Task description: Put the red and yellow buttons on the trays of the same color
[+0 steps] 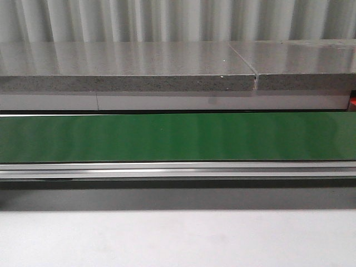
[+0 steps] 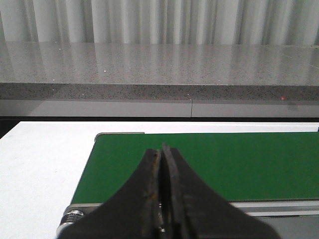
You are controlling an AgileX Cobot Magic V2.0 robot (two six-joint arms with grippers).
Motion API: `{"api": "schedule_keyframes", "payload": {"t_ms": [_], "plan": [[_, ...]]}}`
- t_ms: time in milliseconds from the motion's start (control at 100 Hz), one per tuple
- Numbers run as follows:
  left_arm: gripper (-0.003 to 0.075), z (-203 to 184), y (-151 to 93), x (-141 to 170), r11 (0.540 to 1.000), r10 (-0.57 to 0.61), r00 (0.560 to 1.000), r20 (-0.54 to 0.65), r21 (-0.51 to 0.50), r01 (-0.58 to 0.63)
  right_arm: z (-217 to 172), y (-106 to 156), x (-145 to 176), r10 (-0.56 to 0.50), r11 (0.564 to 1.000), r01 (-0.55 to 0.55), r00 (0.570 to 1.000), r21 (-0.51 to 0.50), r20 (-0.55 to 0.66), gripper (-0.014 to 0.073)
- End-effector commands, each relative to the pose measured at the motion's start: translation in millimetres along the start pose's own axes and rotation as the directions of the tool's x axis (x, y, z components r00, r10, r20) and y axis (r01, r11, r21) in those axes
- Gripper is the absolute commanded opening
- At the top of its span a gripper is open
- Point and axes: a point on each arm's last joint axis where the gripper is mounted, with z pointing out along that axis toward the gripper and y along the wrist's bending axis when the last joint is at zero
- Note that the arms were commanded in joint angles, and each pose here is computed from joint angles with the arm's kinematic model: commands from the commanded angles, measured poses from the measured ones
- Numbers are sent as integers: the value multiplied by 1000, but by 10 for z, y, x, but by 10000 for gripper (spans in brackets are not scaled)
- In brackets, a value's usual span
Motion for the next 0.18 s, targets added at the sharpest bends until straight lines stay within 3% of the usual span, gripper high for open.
{"api": "schedule_keyframes", "payload": {"t_ms": [0, 170], "plan": [[-20, 4, 7, 117, 1000, -19, 999, 50, -1, 20, -28, 6, -147, -8, 1000, 8, 993, -2, 116, -71], [-20, 4, 7, 117, 1000, -19, 999, 50, -1, 20, -28, 6, -147, -8, 1000, 8, 993, -2, 116, -71]]}}
